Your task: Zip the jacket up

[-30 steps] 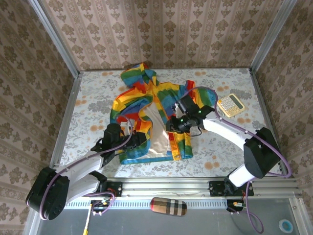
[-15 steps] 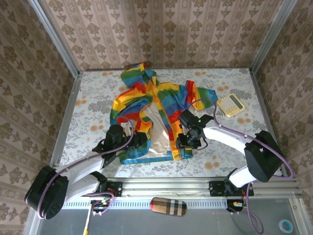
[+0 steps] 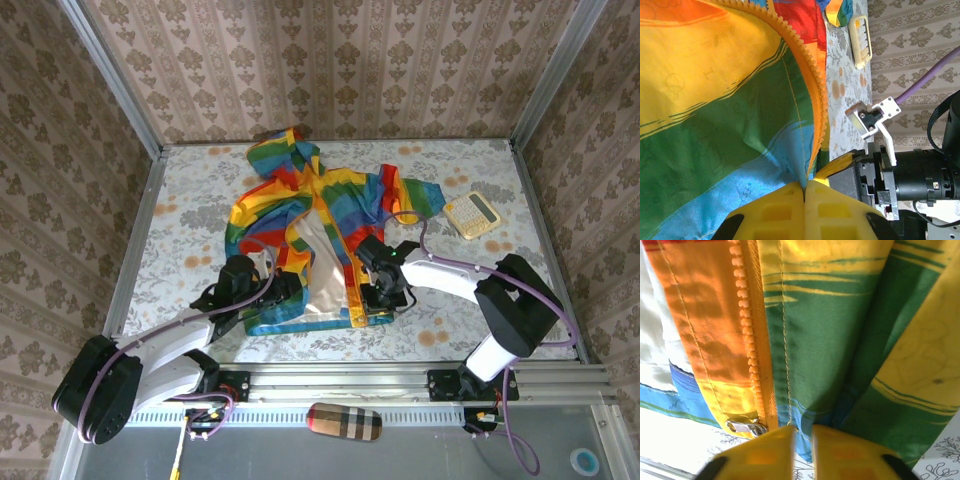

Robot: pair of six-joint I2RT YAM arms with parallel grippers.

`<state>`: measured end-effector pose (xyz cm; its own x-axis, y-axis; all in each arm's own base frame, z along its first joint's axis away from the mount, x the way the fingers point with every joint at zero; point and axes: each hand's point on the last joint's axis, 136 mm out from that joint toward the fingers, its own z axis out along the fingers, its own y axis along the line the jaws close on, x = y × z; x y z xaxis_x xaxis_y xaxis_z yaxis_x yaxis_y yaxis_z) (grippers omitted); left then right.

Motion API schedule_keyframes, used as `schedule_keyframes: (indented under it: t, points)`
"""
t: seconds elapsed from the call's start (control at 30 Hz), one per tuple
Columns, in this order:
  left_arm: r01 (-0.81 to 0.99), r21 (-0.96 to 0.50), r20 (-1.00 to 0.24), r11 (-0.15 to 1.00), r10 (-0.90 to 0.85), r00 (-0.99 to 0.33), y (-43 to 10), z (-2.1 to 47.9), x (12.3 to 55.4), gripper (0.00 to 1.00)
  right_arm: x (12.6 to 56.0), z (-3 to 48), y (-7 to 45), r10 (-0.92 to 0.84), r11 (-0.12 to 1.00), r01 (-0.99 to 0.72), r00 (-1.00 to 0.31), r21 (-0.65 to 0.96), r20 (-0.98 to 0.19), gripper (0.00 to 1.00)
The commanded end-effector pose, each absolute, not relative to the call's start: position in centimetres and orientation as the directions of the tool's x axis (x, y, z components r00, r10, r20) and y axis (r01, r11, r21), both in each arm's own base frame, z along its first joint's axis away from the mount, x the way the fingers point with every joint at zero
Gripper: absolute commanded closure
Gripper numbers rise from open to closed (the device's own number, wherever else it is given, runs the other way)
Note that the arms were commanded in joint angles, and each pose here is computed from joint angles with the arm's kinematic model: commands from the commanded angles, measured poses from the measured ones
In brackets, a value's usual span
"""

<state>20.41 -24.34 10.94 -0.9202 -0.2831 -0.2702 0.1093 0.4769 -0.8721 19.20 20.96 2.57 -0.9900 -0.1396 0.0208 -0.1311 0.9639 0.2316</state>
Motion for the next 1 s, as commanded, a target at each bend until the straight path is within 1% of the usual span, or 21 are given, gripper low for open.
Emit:
schedule_keyframes:
  t: [0.0,0.17,0.37,0.57,0.73,0.8,0.97]
  points:
    - [0.121,-0.866,-0.283,0.485,-0.278,-0.918,-24.4,10.8,20.4,1.00,20.2,3.5,21.9,-0.158,0.960,-0.161,-0.987,0.230,-0.031,0.94]
    - [0.120,-0.861,-0.288,0.494,-0.279,-0.916,-24.3,10.6,20.5,1.00,20.8,5.1,23.1,-0.172,0.949,-0.184,-0.983,0.257,-0.072,1.00]
    - [0.120,-0.860,-0.282,0.496,-0.265,-0.922,-24.6,10.3,20.5,1.00,21.0,5.8,24.0,-0.175,0.945,-0.194,-0.980,0.263,-0.094,0.99]
    - [0.119,-0.858,-0.278,0.500,-0.256,-0.926,-24.7,10.1,20.5,1.00,20.9,5.2,22.0,-0.180,0.967,-0.193,-0.979,0.167,-0.092,0.82]
    - [0.121,-0.857,-0.276,0.500,-0.249,-0.928,-24.9,9.9,20.5,1.00,20.6,4.5,20.6,-0.185,0.976,-0.193,-0.979,0.105,-0.082,0.70]
    - [0.120,-0.858,-0.273,0.500,-0.246,-0.930,-25.0,9.8,20.5,1.00,20.6,4.1,20.5,-0.184,0.977,-0.191,-0.980,0.094,-0.075,0.67]
    - [0.122,-0.859,-0.272,0.497,-0.242,-0.931,-25.1,9.8,20.5,1.00,20.3,2.6,20.3,-0.174,0.981,-0.177,-0.984,0.081,-0.045,0.65]
